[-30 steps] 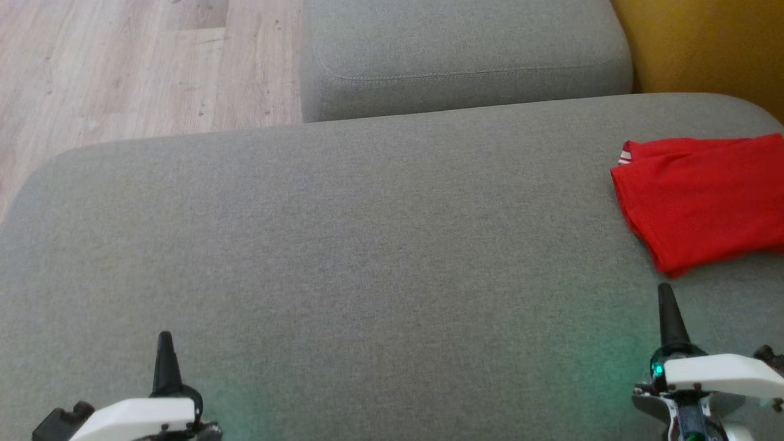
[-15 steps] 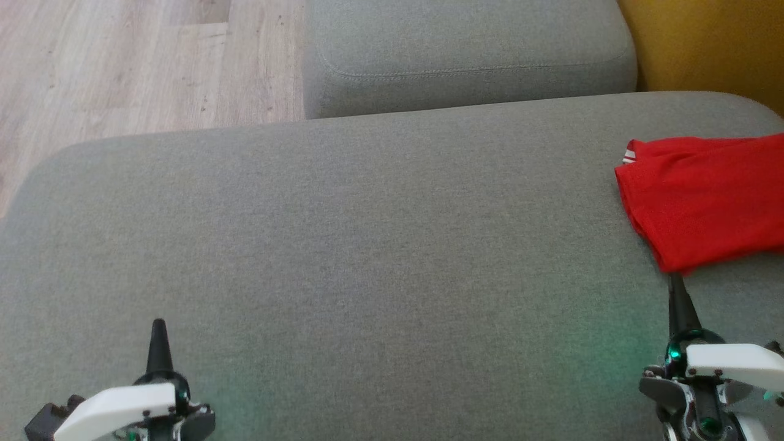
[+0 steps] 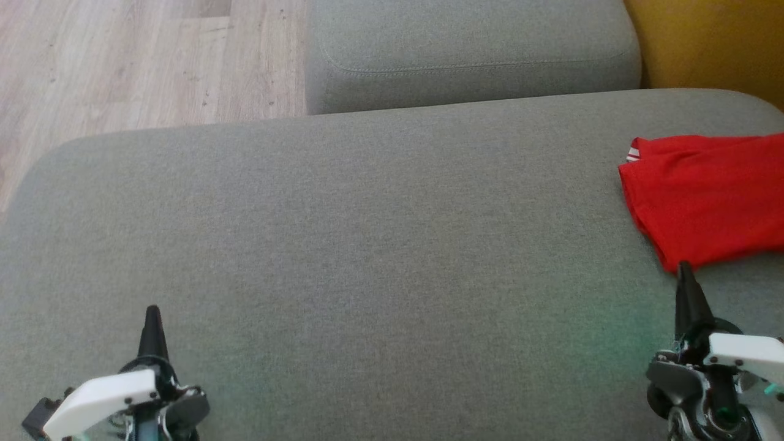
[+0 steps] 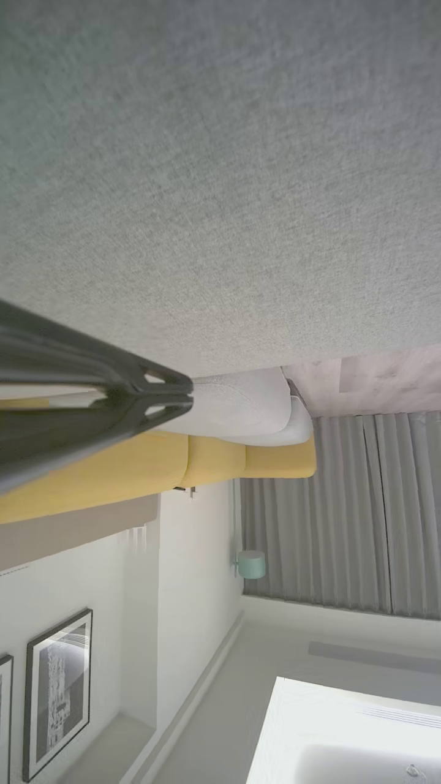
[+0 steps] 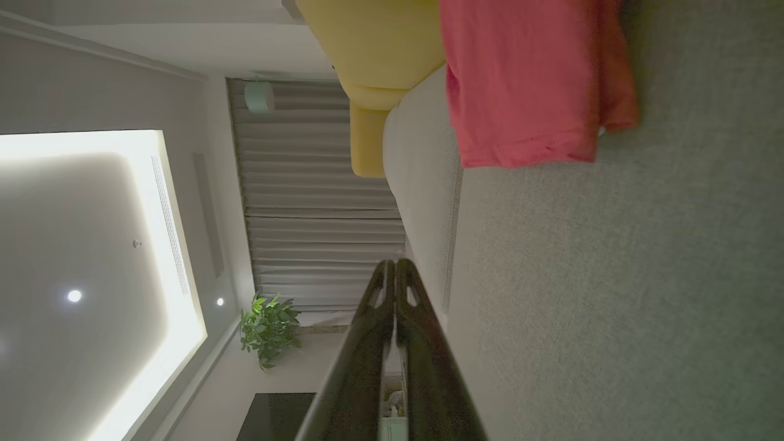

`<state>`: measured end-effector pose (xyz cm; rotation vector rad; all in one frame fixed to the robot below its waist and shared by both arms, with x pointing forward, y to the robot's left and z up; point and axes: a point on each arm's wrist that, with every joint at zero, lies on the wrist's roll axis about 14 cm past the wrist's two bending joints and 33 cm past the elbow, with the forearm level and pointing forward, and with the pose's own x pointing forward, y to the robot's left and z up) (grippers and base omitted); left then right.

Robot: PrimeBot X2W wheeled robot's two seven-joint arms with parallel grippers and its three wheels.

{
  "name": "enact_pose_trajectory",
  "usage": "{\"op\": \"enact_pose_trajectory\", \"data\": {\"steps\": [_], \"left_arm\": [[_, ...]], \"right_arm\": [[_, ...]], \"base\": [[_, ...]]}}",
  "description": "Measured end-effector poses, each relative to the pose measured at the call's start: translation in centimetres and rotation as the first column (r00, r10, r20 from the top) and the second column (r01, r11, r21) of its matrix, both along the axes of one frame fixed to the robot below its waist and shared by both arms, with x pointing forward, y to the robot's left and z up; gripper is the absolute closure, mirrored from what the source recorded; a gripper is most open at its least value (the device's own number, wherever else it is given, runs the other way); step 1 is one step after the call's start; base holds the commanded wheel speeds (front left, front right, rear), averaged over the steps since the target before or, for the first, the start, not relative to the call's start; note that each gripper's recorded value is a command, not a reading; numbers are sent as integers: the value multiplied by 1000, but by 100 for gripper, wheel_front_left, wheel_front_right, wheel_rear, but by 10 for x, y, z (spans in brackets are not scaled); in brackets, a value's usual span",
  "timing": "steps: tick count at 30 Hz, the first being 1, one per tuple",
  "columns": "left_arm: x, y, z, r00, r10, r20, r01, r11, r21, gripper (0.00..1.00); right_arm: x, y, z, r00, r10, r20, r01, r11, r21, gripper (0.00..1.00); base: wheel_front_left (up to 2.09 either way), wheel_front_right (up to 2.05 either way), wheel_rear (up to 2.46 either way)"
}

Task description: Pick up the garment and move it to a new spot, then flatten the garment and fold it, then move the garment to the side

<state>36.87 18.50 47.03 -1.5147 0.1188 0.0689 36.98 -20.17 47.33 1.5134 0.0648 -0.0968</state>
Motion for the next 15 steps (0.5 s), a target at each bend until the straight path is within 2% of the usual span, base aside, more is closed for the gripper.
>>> {"op": "enact_pose_trajectory", "data": {"steps": [6, 15], "left_arm": [[5, 1, 6, 1000, 6, 24, -5, 998, -61, 100], [6, 2, 7, 1000, 8, 26, -6, 998, -62, 100]], "right_arm": [[3, -3, 4, 1000, -14, 14, 13, 998, 66, 100], [3, -4, 4, 1000, -13, 15, 12, 998, 69, 100]], "base": [[0, 0, 0], [0, 0, 0]]}}
